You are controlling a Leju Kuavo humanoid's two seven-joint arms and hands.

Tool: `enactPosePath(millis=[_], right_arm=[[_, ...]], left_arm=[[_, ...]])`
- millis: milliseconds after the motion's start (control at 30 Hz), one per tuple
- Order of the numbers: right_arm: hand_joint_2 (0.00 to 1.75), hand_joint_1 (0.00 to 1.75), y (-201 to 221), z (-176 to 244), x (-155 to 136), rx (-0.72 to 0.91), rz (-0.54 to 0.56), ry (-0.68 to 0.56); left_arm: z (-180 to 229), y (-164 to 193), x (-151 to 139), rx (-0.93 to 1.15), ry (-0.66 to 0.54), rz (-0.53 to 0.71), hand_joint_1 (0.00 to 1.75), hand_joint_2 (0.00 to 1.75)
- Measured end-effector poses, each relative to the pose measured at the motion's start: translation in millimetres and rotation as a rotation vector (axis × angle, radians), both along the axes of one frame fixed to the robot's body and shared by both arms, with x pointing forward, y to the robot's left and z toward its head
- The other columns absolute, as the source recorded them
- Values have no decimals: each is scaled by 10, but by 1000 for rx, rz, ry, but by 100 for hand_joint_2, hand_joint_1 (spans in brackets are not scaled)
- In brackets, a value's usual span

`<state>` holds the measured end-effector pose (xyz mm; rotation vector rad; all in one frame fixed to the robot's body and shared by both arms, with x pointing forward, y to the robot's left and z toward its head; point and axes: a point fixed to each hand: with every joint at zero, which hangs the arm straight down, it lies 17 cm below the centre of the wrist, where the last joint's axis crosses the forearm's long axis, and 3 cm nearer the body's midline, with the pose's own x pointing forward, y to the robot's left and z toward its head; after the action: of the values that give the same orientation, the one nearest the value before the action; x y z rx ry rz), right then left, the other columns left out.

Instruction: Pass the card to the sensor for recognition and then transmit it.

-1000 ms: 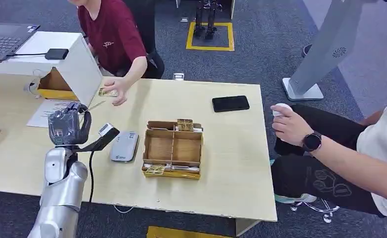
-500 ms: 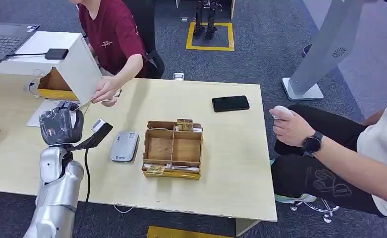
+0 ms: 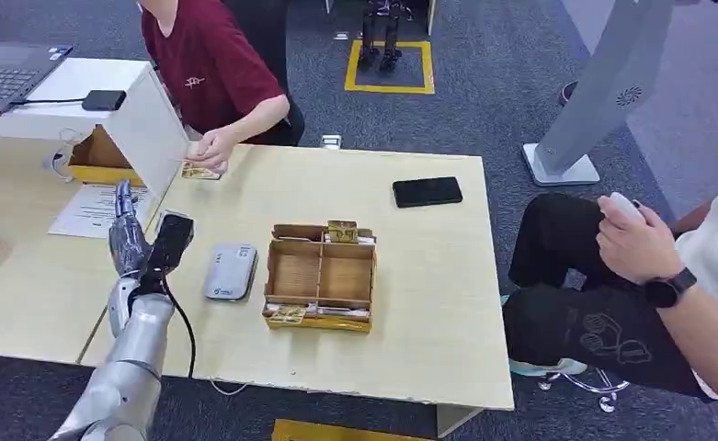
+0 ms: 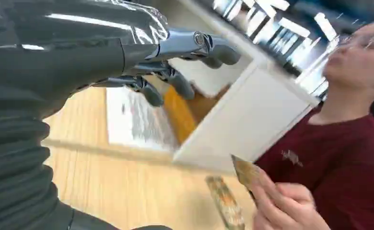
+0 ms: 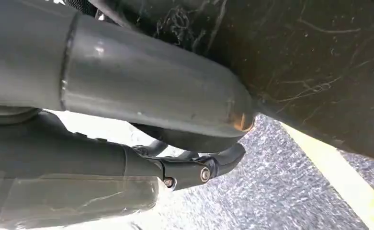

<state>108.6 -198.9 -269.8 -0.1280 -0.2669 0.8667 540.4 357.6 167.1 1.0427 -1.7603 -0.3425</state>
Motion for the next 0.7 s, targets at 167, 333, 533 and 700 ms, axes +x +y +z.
enactPosePath(millis=[167,333,533,700], right_arm=[[0,0,-9,-5,-21,5,-52,1],[0,0,-27,-15,-67,10,-117,8],[0,0,-54,-20,-81,6,-153,5],[0,0,-68,-22,-85,0,-161,3]], left_arm=[[-215,-482,-160,-135,55,-175,0,175],[-234,-1485,-813,3,50,-444,0,175],[90,-2237,-1520,208,-79,-622,0,175],[212,-2487,-1876,248,-134,-705,0,175]])
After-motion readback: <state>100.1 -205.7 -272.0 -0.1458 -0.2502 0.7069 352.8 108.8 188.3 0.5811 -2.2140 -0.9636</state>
